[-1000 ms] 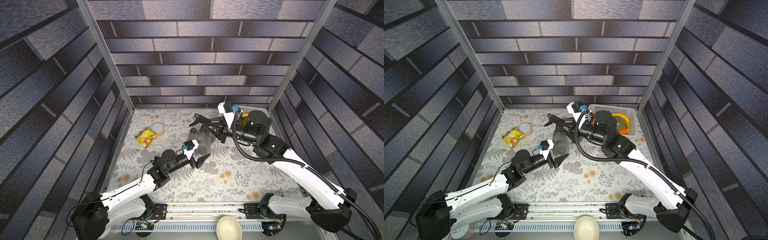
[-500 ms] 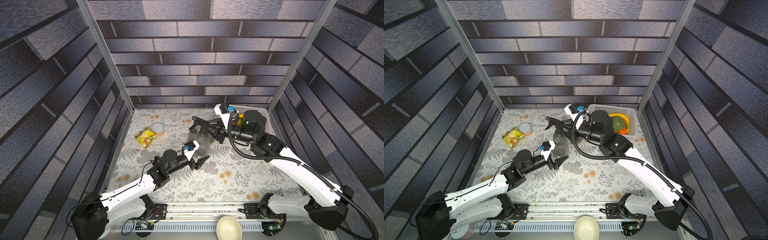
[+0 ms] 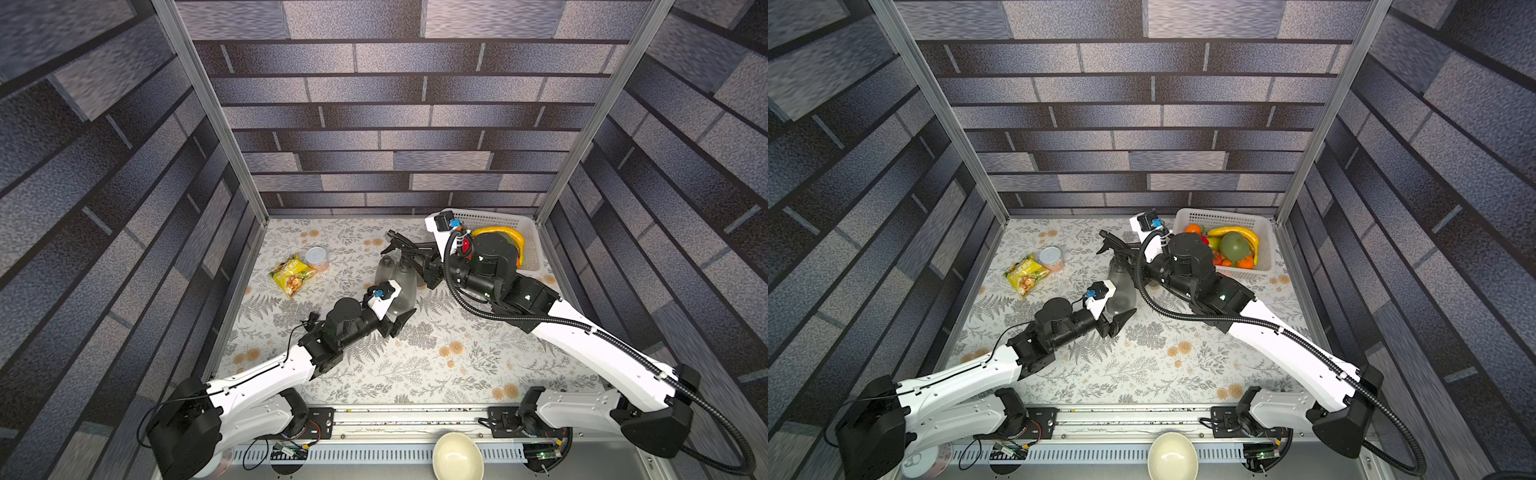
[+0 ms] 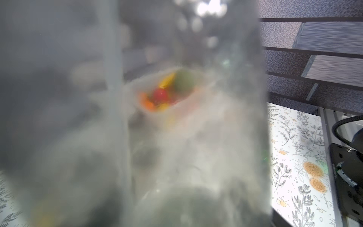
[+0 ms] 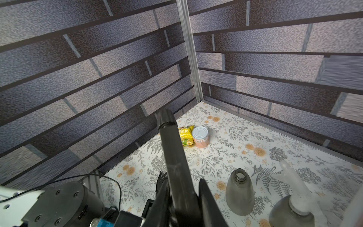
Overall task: Attach spray nozzles to spray bottles
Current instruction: Screw the spray nozzle on the spray bottle.
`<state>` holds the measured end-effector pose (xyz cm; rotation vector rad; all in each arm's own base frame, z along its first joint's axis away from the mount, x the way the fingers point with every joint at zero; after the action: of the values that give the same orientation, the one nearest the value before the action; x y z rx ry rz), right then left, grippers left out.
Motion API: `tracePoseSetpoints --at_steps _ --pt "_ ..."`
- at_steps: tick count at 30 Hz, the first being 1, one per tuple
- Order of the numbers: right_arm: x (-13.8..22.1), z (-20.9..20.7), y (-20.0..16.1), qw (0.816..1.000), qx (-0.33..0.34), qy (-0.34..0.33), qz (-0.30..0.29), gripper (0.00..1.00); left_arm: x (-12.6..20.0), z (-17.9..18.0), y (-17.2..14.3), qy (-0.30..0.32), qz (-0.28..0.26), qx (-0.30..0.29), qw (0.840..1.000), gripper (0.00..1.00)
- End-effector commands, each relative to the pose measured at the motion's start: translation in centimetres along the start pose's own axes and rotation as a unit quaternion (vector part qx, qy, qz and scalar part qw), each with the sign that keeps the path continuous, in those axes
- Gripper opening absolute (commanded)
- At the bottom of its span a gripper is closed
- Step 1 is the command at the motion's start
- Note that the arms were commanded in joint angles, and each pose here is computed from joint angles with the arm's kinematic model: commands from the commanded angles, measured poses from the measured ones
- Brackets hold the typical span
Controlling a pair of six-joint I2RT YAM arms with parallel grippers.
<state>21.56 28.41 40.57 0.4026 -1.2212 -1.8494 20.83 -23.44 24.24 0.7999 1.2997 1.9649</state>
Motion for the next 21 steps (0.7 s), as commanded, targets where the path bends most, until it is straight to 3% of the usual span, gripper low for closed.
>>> tracePoseSetpoints --at_steps 1,10,13,21 --pt "-1.4 -2.5 -6.8 0.983 -0.011 -0.130 0.133 0.03 1.2 3.8 8.6 0.098 -0.143 -0.036 0.984 0.74" --pt "-3.4 -1.1 -6.7 0.971 -0.047 -0.227 0.052 0.01 0.9 4.3 9.7 0.140 -0.152 -0.053 0.977 0.74" --pt "-3.8 0.1 -6.0 0.965 -0.009 -0.262 0.030 0.02 0.7 4.2 9.8 0.146 -0.143 -0.068 0.977 0.74" --pt "-5.1 1.2 -5.6 0.951 0.012 -0.309 -0.013 0.02 -0.1 4.2 9.9 0.162 -0.132 -0.077 0.975 0.73"
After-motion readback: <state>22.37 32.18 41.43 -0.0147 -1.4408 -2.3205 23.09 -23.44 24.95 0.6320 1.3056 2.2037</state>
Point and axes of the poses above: each gripper's point midway between its finger pads, its own x axis back along the fingers, its own z axis along the line the jaws close on, y = z × x, the point moved 6 cm from there along x, back along the fingers, and after that the axes turned 15 degrees about -x, right-handed, at the moved point
